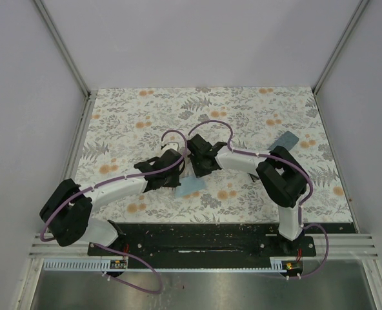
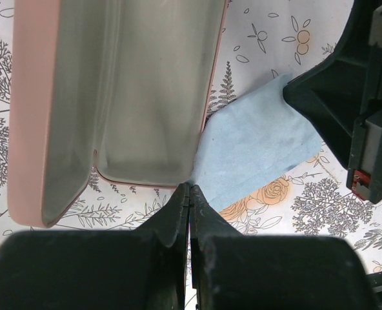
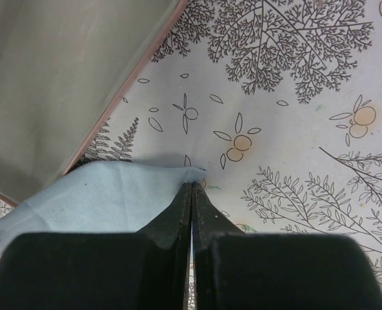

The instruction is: Organize the sunglasses

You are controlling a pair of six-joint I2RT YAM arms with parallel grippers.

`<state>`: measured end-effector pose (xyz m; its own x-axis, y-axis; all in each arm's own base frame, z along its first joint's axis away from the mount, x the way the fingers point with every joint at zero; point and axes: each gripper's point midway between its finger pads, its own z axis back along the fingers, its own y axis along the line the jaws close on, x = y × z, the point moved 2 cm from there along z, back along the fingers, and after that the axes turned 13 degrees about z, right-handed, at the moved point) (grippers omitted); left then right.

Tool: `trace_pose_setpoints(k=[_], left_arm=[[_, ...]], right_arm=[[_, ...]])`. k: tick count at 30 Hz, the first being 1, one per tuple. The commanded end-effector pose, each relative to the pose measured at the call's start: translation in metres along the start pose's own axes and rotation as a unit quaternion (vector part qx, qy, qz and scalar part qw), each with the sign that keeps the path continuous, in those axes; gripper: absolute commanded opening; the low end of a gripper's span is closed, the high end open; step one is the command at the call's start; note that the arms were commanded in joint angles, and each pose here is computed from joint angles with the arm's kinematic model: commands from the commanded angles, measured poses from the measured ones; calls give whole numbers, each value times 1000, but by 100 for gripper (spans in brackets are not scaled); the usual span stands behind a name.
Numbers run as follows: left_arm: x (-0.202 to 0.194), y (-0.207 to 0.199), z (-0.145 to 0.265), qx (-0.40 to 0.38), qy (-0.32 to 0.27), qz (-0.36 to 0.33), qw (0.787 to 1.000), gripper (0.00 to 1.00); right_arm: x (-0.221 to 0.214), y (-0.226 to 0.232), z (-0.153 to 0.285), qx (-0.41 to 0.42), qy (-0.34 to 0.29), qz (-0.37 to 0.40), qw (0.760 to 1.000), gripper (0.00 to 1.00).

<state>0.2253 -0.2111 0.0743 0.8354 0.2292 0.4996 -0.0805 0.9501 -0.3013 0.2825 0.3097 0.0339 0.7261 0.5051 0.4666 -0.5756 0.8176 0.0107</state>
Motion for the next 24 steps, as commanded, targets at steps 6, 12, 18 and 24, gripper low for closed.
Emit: trace_pose_setpoints(k=[6, 12, 18, 24], left_arm=[[6, 2, 8, -9, -34, 60, 998, 0], [10, 8, 15, -3, -45, 76, 996, 0], [13, 19, 12, 18, -47, 88, 995, 0], [14, 23, 13, 20, -50, 96, 994, 0]], right_arm=[[36, 13, 14, 40, -49, 0, 998, 0], [56, 16, 17, 46, -68, -5, 997, 0], [75, 18, 20, 51, -87, -6, 995, 0], [83, 14, 19, 51, -88, -6, 995, 0]])
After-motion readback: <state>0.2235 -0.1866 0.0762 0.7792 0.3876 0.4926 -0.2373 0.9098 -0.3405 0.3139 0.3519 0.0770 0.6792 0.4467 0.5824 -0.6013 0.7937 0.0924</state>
